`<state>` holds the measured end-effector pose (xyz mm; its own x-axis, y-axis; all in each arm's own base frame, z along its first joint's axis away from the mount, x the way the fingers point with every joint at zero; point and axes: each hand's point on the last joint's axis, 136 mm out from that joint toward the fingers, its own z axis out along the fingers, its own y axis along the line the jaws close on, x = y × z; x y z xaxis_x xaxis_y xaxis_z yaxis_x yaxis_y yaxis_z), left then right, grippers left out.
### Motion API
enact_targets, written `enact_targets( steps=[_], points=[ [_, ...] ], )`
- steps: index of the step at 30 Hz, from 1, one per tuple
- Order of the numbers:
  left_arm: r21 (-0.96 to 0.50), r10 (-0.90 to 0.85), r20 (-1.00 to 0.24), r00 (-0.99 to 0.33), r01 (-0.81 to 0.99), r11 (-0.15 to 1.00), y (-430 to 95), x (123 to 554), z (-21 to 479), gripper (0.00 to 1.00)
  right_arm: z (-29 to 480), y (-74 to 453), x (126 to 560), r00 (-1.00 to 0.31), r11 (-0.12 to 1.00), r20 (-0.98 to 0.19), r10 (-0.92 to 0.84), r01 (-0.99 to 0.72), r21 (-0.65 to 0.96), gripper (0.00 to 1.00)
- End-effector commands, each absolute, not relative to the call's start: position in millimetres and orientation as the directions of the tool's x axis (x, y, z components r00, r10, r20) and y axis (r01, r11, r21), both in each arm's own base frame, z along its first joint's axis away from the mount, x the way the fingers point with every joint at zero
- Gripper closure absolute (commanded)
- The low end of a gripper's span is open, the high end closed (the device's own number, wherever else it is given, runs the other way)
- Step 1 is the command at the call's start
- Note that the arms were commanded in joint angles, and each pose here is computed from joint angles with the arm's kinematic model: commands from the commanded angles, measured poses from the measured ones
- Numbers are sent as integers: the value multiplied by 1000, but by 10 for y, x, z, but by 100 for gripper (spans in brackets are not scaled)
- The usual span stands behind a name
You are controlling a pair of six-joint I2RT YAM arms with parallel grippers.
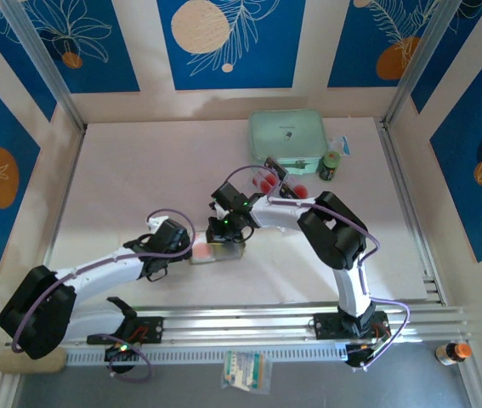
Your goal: Put the credit cards into the card holder
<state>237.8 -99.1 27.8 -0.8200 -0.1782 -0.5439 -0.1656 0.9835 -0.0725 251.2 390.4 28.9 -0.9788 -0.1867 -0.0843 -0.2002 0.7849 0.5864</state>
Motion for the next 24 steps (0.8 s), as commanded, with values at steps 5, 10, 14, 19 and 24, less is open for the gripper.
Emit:
enact_targets(
  steps=[5,10,14,19,24],
  points=[
    [-85,-202,-541,-816,-186,979,-971,2386,271,5,447,3935,2438,-975,760,-87,-205,-214,614,94],
    [-84,-202,-540,-817,-186,979,-970,2384,262,5,525,3873,2418,-975,764,-106,-195,-219,607,94],
    [-84,-201,-538,-818,-185,979,-969,2378,257,5,527,3809,2384,-975,775,-108,-193,-219,593,94],
    [-83,-200,-540,-818,-185,979,-968,2380,255,5,458,3769,2317,-976,786,-91,-196,-212,581,94],
    [-82,-198,-538,-819,-183,980,-968,2375,248,5,366,3778,2253,-976,793,-71,-204,-207,572,94]
  ],
)
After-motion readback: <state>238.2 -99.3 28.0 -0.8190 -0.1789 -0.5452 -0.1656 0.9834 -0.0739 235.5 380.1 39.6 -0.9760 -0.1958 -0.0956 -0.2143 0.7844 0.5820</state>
